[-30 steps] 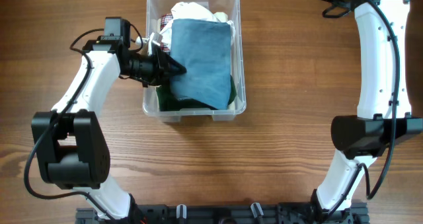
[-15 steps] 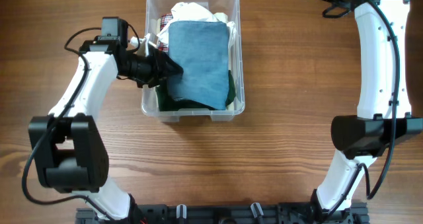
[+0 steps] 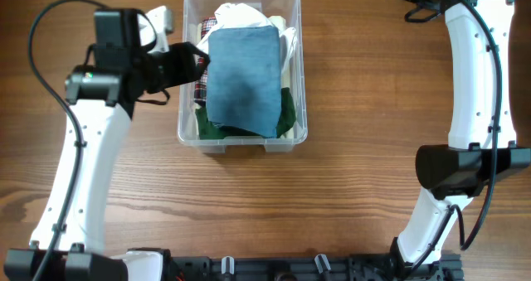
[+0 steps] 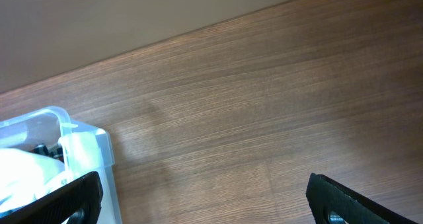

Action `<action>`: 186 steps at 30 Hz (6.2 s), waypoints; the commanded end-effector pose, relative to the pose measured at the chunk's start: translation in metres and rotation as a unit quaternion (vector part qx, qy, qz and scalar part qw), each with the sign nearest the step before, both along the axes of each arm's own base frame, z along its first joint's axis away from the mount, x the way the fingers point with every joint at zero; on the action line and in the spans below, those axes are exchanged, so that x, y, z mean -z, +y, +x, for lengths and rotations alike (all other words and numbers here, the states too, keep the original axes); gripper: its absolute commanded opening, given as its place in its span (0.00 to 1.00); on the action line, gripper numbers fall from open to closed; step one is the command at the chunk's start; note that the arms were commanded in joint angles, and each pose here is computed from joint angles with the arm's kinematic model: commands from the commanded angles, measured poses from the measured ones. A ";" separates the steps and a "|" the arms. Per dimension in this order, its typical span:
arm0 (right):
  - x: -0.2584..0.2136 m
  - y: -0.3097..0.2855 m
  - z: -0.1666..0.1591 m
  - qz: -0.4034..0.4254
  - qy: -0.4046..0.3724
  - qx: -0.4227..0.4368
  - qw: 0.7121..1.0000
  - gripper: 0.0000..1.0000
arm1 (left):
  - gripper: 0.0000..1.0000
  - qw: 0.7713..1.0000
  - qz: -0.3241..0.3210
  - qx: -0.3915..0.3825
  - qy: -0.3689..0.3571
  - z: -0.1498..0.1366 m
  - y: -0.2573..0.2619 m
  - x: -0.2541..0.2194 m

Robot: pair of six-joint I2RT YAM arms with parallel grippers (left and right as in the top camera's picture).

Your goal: Pack container

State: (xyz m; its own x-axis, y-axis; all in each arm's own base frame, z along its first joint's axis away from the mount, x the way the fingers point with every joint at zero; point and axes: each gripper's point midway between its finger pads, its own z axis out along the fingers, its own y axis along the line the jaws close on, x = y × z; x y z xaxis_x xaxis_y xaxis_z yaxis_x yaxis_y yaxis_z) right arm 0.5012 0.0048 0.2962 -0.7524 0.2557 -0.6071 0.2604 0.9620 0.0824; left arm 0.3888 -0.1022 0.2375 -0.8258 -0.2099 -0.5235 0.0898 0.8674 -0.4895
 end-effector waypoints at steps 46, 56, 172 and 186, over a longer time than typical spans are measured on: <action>0.005 0.002 0.002 0.000 0.005 0.004 1.000 1.00 | 0.64 0.975 0.217 0.021 -0.036 0.021 -0.073 0.061; 0.005 0.002 0.002 0.000 0.005 0.004 1.000 1.00 | 1.00 0.975 0.164 -0.006 -0.147 -0.026 -0.050 -0.057; -0.001 0.002 -0.001 0.000 -0.001 0.004 1.000 1.00 | 1.00 0.903 0.062 -0.166 -0.391 -0.144 0.081 0.078; -0.103 0.005 -0.084 -0.024 -0.140 -0.027 0.989 1.00 | 1.00 0.903 0.062 -0.166 -0.391 -0.144 0.081 0.078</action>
